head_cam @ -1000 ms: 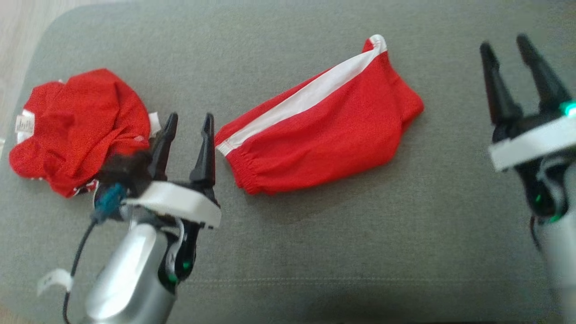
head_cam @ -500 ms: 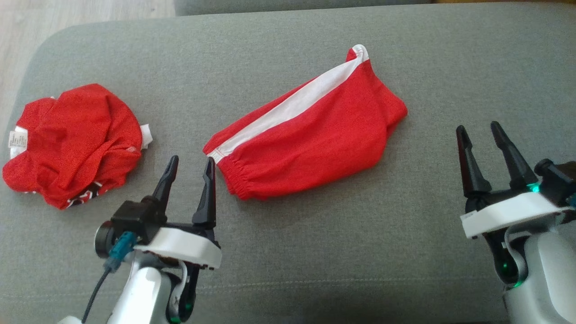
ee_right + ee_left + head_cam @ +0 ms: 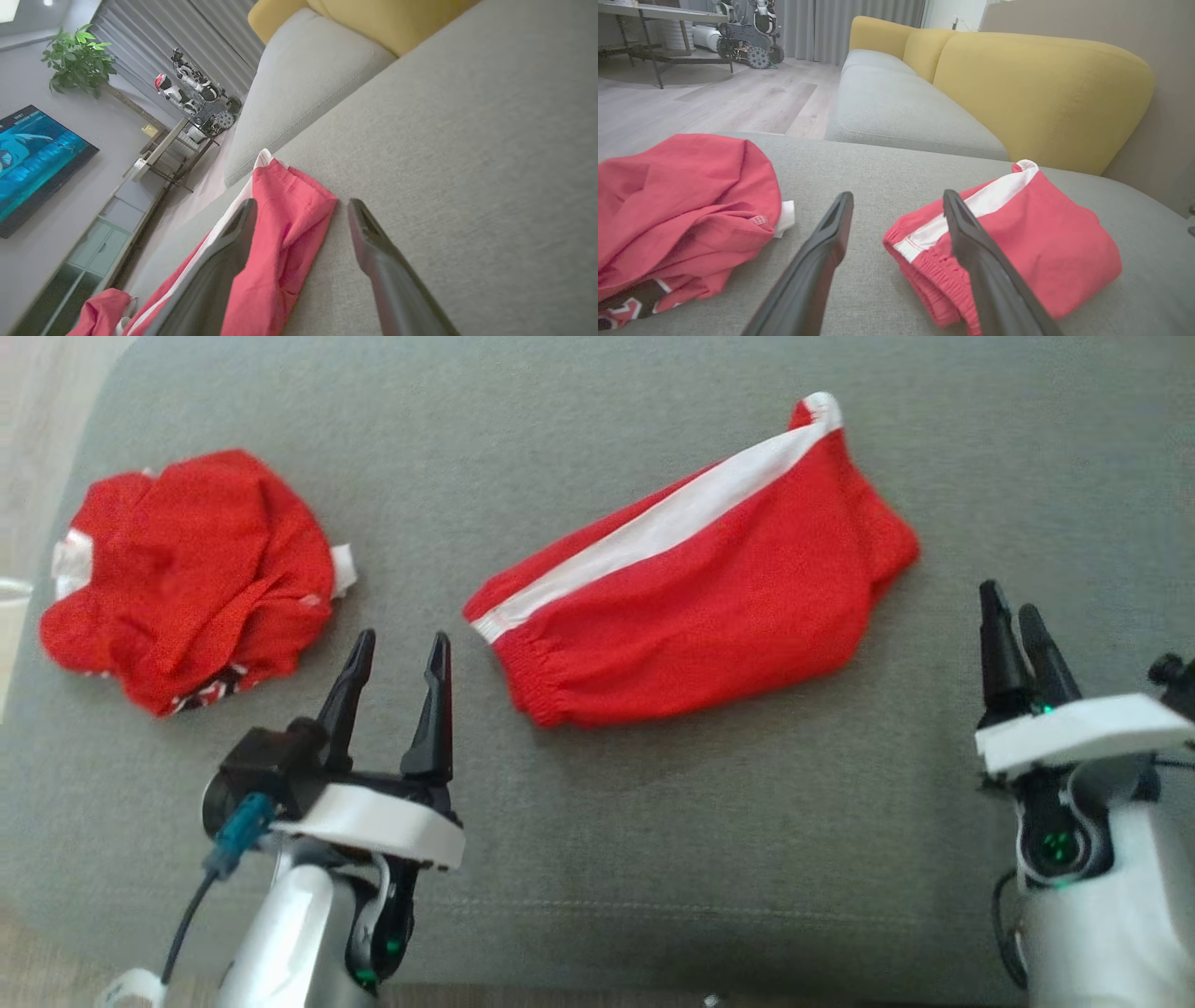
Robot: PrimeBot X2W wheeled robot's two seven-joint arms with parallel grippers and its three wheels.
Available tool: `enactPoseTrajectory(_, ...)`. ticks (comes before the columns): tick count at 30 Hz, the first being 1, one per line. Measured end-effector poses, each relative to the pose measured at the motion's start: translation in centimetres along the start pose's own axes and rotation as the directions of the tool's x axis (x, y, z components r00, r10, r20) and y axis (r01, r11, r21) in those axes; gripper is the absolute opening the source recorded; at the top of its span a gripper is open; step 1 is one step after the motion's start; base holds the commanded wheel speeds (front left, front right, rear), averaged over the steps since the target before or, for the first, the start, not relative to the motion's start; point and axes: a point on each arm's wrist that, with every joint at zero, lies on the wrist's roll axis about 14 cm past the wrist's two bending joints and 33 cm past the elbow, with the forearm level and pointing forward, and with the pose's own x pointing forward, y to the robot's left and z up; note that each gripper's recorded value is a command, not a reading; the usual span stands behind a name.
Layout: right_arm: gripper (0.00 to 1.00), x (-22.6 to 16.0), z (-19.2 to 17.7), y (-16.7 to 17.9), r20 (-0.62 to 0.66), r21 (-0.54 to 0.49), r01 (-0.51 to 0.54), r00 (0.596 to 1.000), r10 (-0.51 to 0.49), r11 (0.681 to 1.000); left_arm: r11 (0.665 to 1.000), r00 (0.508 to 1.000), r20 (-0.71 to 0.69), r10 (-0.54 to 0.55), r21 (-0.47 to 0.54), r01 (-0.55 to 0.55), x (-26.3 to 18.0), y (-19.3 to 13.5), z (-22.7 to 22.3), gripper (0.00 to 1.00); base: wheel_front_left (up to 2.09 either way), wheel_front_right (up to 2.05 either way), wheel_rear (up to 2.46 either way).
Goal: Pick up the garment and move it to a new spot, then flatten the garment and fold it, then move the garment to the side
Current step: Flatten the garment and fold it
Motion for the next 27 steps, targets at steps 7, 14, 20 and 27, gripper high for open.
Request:
enactPoseTrajectory(7, 1.00, 3.9, -2.0, -0.5, -0.129, 0.178, 0.042, 0.991, -0.019, 0.983, 0.998, 0.999, 0.000, 0.055, -0.008, -0.055, 0.3, 1.6, 0.0, 1.00, 0.00, 0.00, 0.00)
enactPoseTrajectory(14, 1.00, 7.5, -4.2, -0.4, -0.248, 0.236, 0.077, 0.969, -0.016, 0.969, 0.990, 0.990, -0.024, 0.139, 0.010, -0.138, 0.1, 3.8, -0.7, 1.00, 0.00, 0.00, 0.00)
enactPoseTrajectory(20, 1.00, 9.4, -4.7, 0.3, -0.293, 0.242, 0.070, 0.956, 0.004, 0.968, 0.987, 0.987, -0.020, 0.157, 0.023, -0.156, 0.2, 4.2, -0.6, 1.00, 0.00, 0.00, 0.00)
enactPoseTrajectory(27, 1.00, 10.6, -5.2, 0.8, -0.360, 0.202, 0.061, 0.933, 0.016, 0.977, 0.986, 0.985, -0.029, 0.168, 0.017, -0.167, 0.4, 4.3, -0.9, 1.00, 0.00, 0.00, 0.00)
